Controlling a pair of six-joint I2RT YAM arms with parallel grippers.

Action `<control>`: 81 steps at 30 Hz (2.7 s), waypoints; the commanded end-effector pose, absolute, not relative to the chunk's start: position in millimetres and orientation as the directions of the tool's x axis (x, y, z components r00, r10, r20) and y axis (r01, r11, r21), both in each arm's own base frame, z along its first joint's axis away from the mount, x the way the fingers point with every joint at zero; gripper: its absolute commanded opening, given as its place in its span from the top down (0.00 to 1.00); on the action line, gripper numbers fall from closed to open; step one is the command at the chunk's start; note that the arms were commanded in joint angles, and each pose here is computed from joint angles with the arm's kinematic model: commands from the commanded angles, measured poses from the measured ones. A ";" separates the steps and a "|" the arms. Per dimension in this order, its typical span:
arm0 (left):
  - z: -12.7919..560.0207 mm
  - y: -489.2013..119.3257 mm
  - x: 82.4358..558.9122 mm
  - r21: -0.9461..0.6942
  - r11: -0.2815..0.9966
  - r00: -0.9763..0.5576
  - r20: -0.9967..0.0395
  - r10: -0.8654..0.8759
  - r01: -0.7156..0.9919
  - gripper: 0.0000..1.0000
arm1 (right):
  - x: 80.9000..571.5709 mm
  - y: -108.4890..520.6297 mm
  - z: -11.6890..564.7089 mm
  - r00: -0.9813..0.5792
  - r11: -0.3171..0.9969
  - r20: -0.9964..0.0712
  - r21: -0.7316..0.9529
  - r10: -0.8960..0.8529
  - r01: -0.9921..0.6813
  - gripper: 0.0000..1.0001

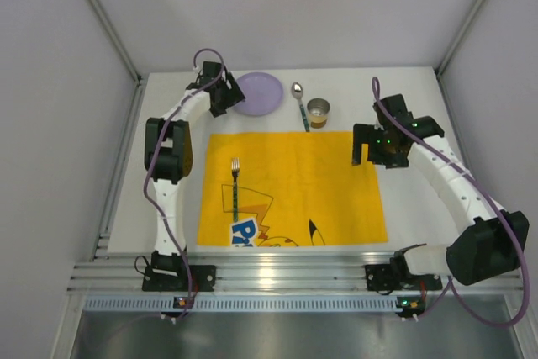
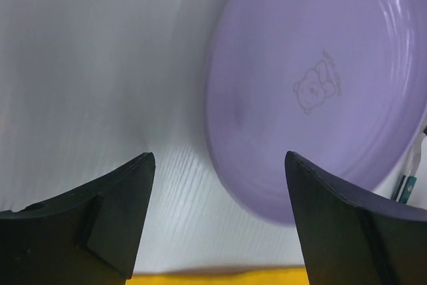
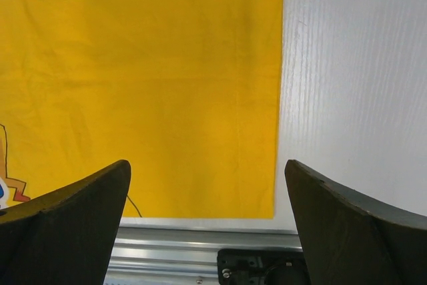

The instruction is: Set the dinner table for one person

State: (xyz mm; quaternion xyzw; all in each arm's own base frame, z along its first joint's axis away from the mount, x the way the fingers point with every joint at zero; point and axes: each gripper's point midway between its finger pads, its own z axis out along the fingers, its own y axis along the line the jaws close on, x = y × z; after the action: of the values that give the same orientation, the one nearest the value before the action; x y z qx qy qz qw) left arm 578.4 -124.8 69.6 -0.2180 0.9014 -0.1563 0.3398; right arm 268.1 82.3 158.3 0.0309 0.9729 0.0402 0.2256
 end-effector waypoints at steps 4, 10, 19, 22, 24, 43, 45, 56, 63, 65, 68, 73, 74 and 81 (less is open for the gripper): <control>72.2 -152.2 617.0 -0.576 0.770 -0.634 -0.492 -0.596 -0.276 0.26 | 265.5 64.1 168.1 -0.878 0.991 -0.459 0.071 0.133 0.113 0.00; 57.7 -153.7 623.8 -0.585 0.758 -0.637 -0.474 -0.607 -0.287 0.79 | 265.4 58.0 160.4 -0.889 0.992 -0.439 0.045 0.126 0.118 0.00; 94.4 -154.5 630.2 -0.619 0.761 -0.624 -0.521 -0.582 -0.193 1.00 | 271.6 58.2 161.7 -0.889 0.995 -0.447 0.043 0.102 0.093 0.00; 131.3 -158.2 628.3 -0.640 0.760 -0.600 -0.565 -0.567 -0.116 1.00 | 272.3 59.9 164.1 -0.884 0.995 -0.456 0.053 0.099 0.084 0.00; 151.9 -158.2 625.3 -0.641 0.764 -0.584 -0.594 -0.553 -0.072 1.00 | 271.9 61.9 165.4 -0.880 0.995 -0.465 0.065 0.099 0.078 0.00; 213.4 -170.5 410.1 -0.655 0.711 -0.754 -0.596 -0.277 0.257 1.00 | 284.5 73.6 178.8 -0.851 0.993 -0.520 0.119 0.075 0.015 0.00; 193.8 -172.9 386.1 -0.647 0.722 -0.783 -0.572 -0.246 0.246 1.00 | 287.0 75.8 179.8 -0.850 0.992 -0.521 0.127 0.075 0.010 0.00; 96.8 -212.1 288.8 -0.575 0.802 -0.897 -0.424 -0.122 0.163 1.00 | 307.2 81.2 193.9 -0.832 0.991 -0.549 0.137 0.075 -0.001 0.00; 80.9 -217.8 281.4 -0.545 0.823 -0.905 -0.416 -0.095 0.164 1.00 | 337.9 96.3 198.8 -0.834 0.984 -0.545 0.175 0.082 -0.018 0.00; 79.7 -217.9 281.2 -0.542 0.823 -0.904 -0.419 -0.090 0.169 1.00 | 349.0 99.9 207.6 -0.823 0.983 -0.562 0.182 0.085 -0.023 0.00; 76.3 -215.2 282.4 -0.528 0.834 -0.903 -0.420 -0.092 0.160 0.72 | 365.9 107.2 208.1 -0.825 0.980 -0.557 0.199 0.090 -0.027 0.00; 101.3 -214.9 295.4 -0.526 0.832 -0.862 -0.491 -0.129 0.175 0.26 | 406.6 131.8 205.3 -0.826 0.959 -0.552 0.280 0.115 -0.054 0.00; 109.6 -214.3 299.3 -0.521 0.833 -0.847 -0.515 -0.134 0.185 0.25 | 413.8 134.8 205.1 -0.825 0.956 -0.553 0.287 0.118 -0.055 0.00; 152.9 -214.0 323.9 -0.474 0.852 -0.807 -0.580 -0.114 0.220 0.27 | 487.4 160.9 163.3 -0.858 0.939 -0.486 0.342 0.167 -0.011 0.00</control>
State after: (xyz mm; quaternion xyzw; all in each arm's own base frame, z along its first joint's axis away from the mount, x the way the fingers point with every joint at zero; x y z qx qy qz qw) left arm 308.0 -213.6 117.9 0.0129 0.9237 -0.2735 0.2680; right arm 458.9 151.0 167.3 0.0219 0.9544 0.1450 0.2599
